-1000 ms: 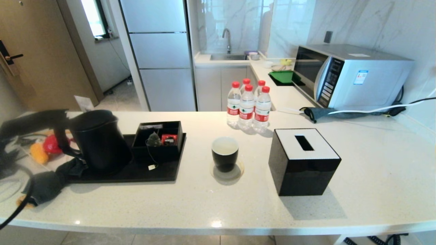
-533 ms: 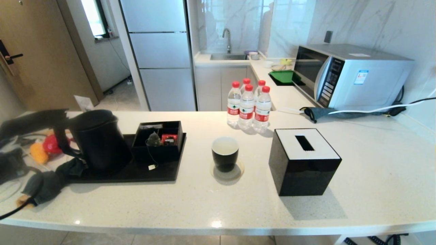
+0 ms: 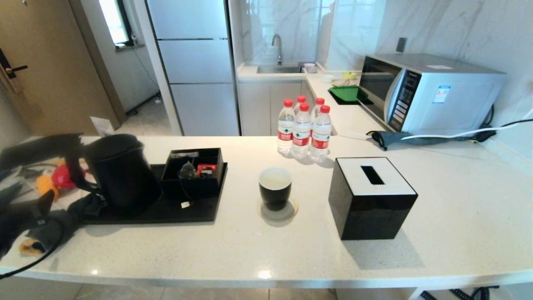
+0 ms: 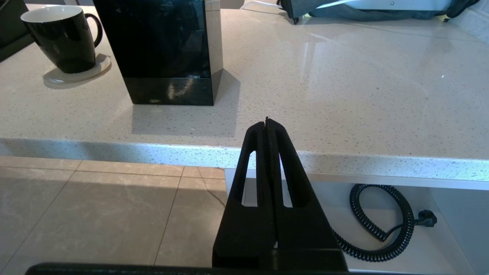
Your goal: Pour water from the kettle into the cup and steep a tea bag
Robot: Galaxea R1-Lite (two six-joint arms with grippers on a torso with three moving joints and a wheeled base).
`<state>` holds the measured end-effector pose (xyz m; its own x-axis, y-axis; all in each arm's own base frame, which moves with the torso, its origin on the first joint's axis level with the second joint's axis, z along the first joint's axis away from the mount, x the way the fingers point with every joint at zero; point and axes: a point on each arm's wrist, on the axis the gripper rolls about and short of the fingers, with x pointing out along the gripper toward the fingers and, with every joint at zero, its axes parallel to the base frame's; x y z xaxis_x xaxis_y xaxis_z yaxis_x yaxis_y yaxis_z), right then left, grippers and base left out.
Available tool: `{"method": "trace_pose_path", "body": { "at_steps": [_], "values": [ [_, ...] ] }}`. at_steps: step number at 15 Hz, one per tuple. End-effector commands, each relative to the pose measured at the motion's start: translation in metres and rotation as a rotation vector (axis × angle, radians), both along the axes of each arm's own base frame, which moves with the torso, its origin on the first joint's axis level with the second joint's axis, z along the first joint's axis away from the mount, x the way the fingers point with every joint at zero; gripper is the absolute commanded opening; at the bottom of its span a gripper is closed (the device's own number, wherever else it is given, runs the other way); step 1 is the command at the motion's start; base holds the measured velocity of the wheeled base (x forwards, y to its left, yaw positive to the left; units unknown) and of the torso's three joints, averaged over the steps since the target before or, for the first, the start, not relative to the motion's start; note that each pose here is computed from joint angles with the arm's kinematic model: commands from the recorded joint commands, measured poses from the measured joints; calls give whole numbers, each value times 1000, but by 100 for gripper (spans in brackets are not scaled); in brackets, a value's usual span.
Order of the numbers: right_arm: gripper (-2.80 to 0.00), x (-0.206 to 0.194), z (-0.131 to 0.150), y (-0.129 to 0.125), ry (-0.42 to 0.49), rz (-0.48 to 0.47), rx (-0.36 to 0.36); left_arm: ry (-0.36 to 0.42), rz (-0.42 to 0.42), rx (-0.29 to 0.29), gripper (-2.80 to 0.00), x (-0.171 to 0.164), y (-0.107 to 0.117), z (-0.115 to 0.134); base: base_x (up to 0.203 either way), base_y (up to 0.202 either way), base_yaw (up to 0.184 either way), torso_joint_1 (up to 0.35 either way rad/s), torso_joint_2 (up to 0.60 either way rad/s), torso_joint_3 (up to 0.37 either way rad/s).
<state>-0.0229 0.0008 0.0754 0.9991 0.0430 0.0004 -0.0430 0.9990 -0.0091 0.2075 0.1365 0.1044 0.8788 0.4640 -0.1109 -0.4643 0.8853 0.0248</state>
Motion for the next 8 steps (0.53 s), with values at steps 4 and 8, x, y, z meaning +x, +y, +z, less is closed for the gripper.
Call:
{"method": "trace_pose_path", "body": {
  "at_steps": [4,8],
  "values": [
    [-280,0,0,0,1,1,0,-20,-26,22,0,43,45,-32,0,0,0,0,0,0],
    [-280,0,0,0,1,1,-2,-53,-88,29,0,66,54,-37,0,0,0,0,0,0]
  ]
}}
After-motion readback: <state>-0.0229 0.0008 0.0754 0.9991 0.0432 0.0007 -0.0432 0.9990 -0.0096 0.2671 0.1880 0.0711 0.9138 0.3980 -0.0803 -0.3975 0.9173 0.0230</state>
